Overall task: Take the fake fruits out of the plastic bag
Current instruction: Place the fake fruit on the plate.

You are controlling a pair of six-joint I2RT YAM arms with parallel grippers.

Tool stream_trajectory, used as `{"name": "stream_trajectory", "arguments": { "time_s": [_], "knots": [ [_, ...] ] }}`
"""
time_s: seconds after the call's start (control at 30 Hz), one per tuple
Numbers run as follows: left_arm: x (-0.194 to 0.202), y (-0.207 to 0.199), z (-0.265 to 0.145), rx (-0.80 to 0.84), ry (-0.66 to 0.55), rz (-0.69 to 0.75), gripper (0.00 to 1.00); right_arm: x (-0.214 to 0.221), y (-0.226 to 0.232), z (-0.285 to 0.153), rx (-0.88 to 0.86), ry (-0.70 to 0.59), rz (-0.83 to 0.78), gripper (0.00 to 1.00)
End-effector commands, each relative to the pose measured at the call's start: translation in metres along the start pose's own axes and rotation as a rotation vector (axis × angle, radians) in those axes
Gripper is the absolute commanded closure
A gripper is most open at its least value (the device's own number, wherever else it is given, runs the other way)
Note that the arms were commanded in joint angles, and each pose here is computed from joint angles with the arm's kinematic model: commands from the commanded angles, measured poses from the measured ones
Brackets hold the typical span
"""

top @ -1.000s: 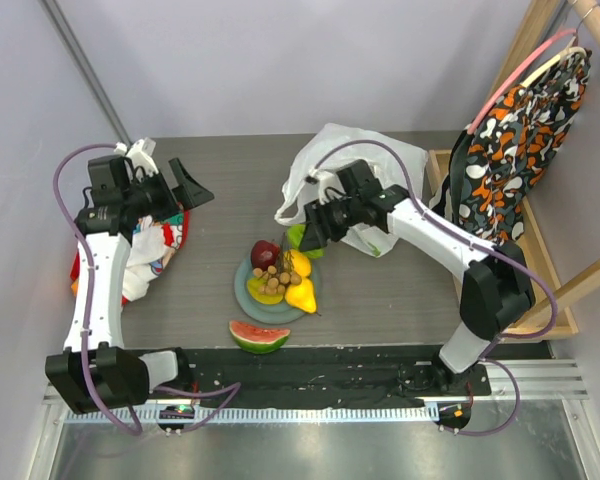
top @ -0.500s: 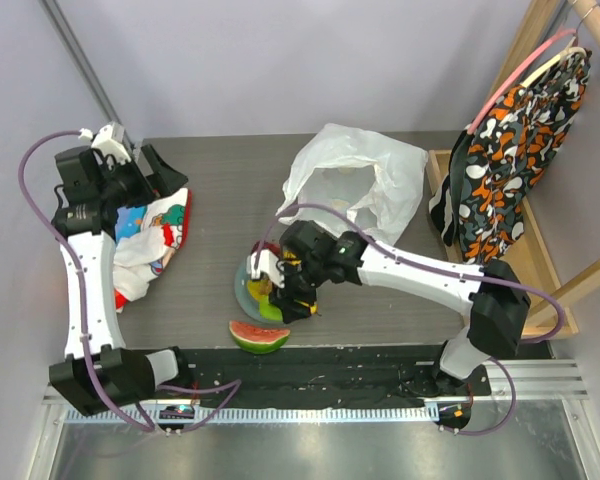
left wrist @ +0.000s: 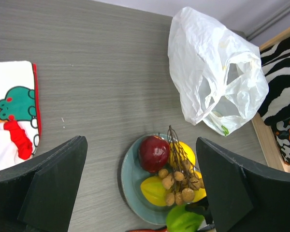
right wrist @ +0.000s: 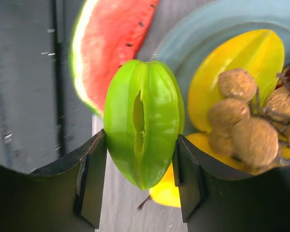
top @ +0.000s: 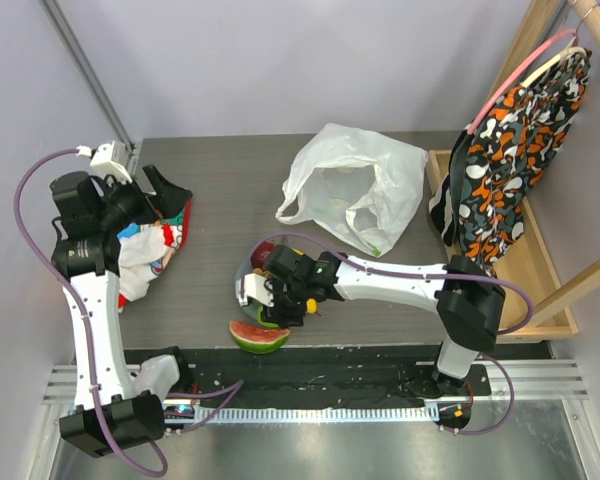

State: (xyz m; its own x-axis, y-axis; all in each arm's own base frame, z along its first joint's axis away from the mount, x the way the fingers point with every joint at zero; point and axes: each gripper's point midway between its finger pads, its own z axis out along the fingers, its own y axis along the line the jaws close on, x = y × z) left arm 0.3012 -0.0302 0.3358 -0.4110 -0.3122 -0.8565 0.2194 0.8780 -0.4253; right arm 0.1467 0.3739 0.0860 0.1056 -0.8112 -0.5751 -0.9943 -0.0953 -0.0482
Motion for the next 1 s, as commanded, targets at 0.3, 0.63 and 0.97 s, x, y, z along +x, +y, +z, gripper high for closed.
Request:
{"name": "stream_trajectory", "arguments": {
  "time_s": [0.3, 0.63, 0.97],
  "knots": [
    [0.007, -0.013, 0.004, 0.109, 0.000, -0.029, 0.00, -0.001, -0.024, 0.019, 0.107, 0.005, -0.012, 0.54],
    [0.001, -0.030, 0.006, 0.217, 0.001, -0.047, 0.00, -0.011, -0.015, -0.004, 0.071, 0.010, 0.032, 0.27],
    [-0.004, -0.035, 0.002, 0.221, -0.014, -0.045, 0.01, -0.010, 0.005, -0.050, 0.030, 0.051, 0.075, 0.23]
  ]
}}
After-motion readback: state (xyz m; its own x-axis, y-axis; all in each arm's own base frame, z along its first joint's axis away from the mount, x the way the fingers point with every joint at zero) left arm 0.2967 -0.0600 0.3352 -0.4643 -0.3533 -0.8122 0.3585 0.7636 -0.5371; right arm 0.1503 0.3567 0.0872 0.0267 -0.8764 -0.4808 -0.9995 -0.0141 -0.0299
